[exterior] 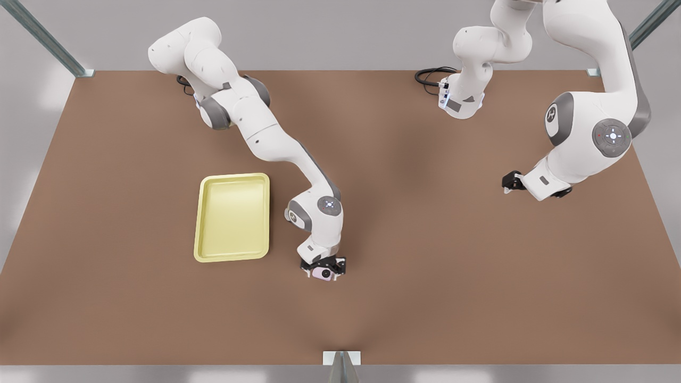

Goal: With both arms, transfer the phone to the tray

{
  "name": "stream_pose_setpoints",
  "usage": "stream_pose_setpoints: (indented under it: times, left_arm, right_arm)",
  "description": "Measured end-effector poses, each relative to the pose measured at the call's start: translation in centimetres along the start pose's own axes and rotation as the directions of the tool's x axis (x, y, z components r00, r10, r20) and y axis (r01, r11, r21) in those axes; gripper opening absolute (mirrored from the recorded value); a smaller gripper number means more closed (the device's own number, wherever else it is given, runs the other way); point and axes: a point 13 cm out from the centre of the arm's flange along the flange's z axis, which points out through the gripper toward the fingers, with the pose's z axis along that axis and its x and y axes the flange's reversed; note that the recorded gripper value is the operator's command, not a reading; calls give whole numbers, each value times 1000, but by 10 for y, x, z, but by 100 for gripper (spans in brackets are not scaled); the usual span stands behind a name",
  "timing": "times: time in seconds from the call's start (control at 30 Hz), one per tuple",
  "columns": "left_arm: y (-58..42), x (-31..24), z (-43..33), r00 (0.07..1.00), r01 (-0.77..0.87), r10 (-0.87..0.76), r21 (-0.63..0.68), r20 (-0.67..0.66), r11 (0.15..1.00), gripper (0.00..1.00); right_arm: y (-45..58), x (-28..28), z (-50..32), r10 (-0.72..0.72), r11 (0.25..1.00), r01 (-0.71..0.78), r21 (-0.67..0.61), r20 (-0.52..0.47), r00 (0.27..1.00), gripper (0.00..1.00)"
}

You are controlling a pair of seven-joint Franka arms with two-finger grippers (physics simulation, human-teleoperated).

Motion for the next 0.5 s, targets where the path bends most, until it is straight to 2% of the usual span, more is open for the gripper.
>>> stream_pose_setpoints:
  times: [0.27, 0.5]
  left_arm:
    - [0, 0, 0, 1000, -4, 4, -4, -1, 1000, 100]
    - [0, 1, 0, 1000, -4, 4, -4, -3, 1000, 100]
  right_arm:
    - [10, 6, -5, 71, 997, -71, -17, 9, 997, 100]
    - [-1, 14, -7, 160, 987, -160, 34, -8, 987, 100]
